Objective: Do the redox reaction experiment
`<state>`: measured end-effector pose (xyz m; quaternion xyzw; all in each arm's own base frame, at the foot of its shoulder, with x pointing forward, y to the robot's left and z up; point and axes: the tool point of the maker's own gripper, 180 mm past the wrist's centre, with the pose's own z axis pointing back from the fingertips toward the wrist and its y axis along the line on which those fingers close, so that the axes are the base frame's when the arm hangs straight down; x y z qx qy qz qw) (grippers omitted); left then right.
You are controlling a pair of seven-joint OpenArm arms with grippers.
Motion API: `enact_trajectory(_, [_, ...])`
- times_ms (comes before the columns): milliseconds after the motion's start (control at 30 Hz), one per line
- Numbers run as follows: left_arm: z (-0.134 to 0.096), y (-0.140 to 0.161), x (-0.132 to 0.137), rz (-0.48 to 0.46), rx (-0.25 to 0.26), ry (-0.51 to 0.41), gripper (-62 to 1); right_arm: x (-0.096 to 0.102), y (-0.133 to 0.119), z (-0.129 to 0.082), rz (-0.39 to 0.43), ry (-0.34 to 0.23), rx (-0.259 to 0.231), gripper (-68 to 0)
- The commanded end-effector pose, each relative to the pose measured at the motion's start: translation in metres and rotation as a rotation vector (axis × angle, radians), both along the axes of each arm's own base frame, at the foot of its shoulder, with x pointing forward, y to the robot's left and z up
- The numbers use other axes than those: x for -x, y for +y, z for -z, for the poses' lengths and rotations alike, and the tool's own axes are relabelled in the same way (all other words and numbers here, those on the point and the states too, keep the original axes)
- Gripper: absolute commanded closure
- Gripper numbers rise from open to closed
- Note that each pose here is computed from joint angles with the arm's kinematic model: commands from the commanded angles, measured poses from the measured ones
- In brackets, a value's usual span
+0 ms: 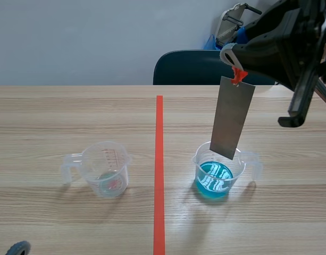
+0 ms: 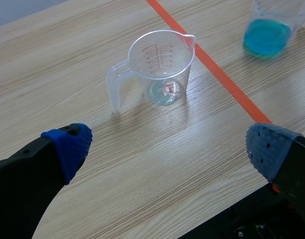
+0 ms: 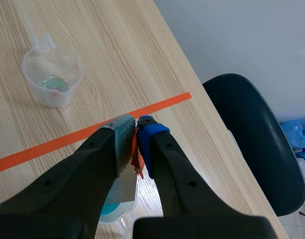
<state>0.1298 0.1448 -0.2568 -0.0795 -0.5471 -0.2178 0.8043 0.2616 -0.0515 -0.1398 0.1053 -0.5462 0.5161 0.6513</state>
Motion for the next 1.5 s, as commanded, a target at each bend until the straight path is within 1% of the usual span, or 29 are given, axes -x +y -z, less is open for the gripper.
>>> enact_trajectory(0, [-0.007, -0.003, -0.002, -0.003, 0.014, -0.026, -62.3, 0.0, 0.002, -0.008, -0.01, -0.027, -0.009, -0.6])
enact_trajectory(1000, [-0.007, -0.003, -0.002, -0.002, 0.015, -0.026, -62.3, 0.0, 0.002, -0.008, -0.01, -0.027, -0.008, -0.6])
enact_trajectory(1167, [-0.011, -0.009, -0.009, 0.029, 0.04, -0.048, -62.3, 0.0, 0.002, -0.008, -0.01, -0.027, -0.008, -0.6])
enact_trajectory(1333, [-0.024, -0.019, -0.028, 0.065, 0.108, -0.099, -62.3, 0.0, 0.002, -0.008, -0.01, -0.027, -0.008, -0.6])
enact_trajectory(1367, [-0.028, -0.018, -0.034, 0.06, 0.121, -0.116, -60.1, 0.0, 0.002, -0.008, -0.01, -0.027, -0.008, -0.6])
enact_trajectory(1433, [-0.033, -0.017, -0.046, 0.048, 0.126, -0.14, -52.8, 0.0, 0.002, -0.008, -0.01, -0.027, -0.008, -0.6])
enact_trajectory(1467, [-0.035, -0.016, -0.053, 0.042, 0.124, -0.15, -50.5, 0.0, 0.002, -0.008, -0.01, -0.027, -0.008, -0.6])
